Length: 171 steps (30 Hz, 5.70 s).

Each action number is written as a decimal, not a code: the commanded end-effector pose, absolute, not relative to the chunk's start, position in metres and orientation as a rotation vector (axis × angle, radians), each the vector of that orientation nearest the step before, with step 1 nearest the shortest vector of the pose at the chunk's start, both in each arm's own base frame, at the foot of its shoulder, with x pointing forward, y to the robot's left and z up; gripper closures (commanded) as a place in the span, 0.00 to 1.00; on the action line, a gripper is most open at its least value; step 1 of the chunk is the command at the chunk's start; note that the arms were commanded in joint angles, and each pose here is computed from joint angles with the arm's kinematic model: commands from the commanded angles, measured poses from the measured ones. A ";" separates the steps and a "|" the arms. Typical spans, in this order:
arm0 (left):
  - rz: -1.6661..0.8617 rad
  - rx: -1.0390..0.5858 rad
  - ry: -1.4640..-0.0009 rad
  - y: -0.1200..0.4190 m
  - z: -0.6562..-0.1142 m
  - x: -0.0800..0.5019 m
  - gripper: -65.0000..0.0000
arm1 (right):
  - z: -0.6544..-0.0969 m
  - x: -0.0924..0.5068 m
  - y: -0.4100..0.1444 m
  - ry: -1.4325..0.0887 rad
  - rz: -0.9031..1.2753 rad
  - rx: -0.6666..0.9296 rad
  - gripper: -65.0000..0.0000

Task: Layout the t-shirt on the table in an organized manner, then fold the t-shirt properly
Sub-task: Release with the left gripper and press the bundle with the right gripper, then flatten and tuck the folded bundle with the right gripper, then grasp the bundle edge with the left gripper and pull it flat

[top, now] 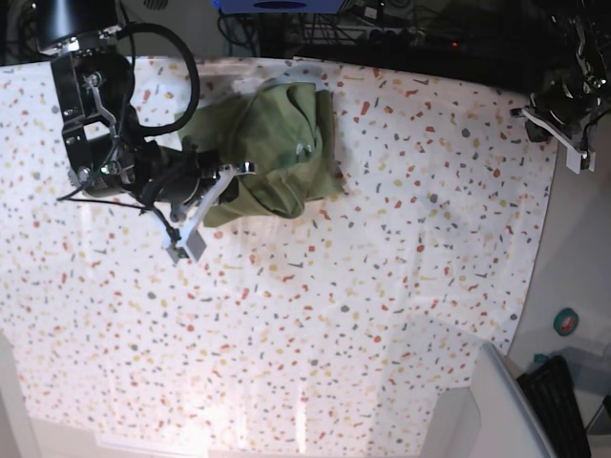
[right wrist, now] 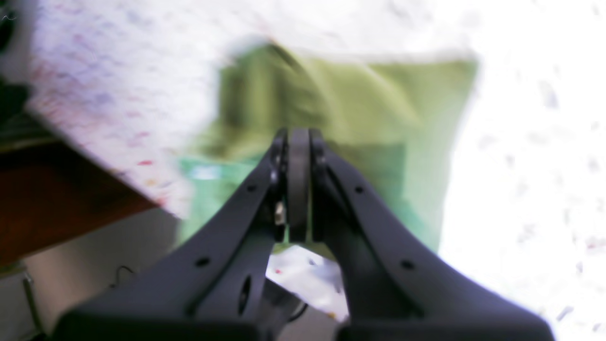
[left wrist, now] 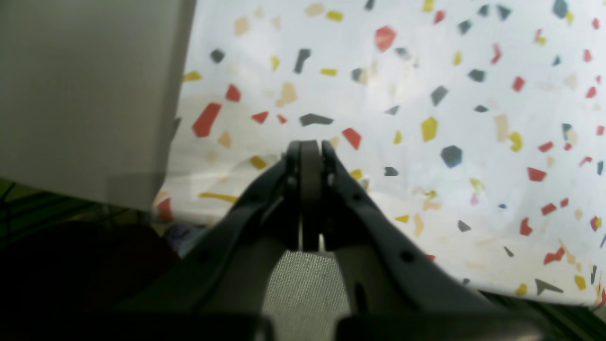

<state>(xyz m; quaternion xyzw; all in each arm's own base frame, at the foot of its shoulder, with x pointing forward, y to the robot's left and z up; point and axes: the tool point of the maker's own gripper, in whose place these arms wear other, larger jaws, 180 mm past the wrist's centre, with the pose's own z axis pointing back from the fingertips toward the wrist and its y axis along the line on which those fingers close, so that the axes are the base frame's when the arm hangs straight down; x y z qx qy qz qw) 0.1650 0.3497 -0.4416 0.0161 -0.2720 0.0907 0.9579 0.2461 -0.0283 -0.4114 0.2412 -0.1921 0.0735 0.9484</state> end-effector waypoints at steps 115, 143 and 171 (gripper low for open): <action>-0.214 -0.250 -0.687 0.168 -0.406 0.203 1.00 | -0.397 0.290 -0.023 -0.438 0.101 0.484 1.00; -0.214 -0.436 -0.503 0.068 -0.490 0.189 1.00 | -0.467 0.312 -0.070 -0.435 -0.052 0.364 1.00; -0.234 -0.430 -0.603 0.065 -0.409 0.214 0.86 | -0.425 0.301 -0.121 -0.667 -0.147 0.333 1.00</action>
